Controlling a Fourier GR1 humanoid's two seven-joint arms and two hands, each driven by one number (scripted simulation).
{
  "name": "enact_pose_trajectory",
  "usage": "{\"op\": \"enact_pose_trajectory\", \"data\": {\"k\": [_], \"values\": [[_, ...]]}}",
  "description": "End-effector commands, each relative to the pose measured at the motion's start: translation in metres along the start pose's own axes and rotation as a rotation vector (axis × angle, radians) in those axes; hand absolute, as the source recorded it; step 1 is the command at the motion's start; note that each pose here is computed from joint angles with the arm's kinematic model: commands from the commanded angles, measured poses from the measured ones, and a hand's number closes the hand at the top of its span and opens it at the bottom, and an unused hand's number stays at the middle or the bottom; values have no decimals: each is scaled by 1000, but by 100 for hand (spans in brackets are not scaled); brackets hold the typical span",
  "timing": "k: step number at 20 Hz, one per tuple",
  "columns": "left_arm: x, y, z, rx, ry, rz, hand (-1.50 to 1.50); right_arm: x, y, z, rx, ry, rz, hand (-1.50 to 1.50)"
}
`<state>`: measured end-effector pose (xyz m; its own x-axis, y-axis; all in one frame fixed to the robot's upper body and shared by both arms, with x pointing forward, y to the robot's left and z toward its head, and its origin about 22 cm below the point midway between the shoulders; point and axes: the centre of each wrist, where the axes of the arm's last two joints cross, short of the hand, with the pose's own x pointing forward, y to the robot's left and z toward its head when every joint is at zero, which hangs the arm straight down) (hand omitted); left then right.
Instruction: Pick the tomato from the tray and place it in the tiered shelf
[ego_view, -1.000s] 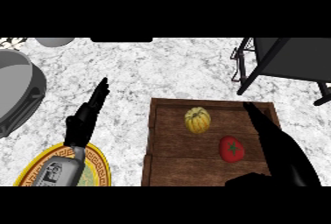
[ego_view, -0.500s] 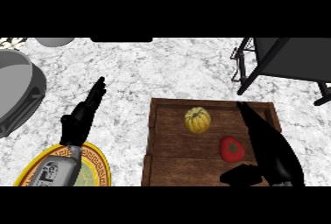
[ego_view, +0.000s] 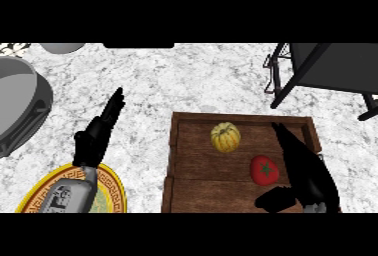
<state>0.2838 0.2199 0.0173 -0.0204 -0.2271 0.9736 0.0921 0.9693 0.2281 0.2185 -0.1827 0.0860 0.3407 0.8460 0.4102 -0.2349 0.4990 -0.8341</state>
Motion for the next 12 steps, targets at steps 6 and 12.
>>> {"op": "enact_pose_trajectory", "data": {"k": [6,12], "values": [[11,14,-5,-7,-4,-5,0,1,4,1,20,-6,-8,-150],[7,-1,1,23,-3,-2,0,-2,17,-26,36,9,18,-150]]}}
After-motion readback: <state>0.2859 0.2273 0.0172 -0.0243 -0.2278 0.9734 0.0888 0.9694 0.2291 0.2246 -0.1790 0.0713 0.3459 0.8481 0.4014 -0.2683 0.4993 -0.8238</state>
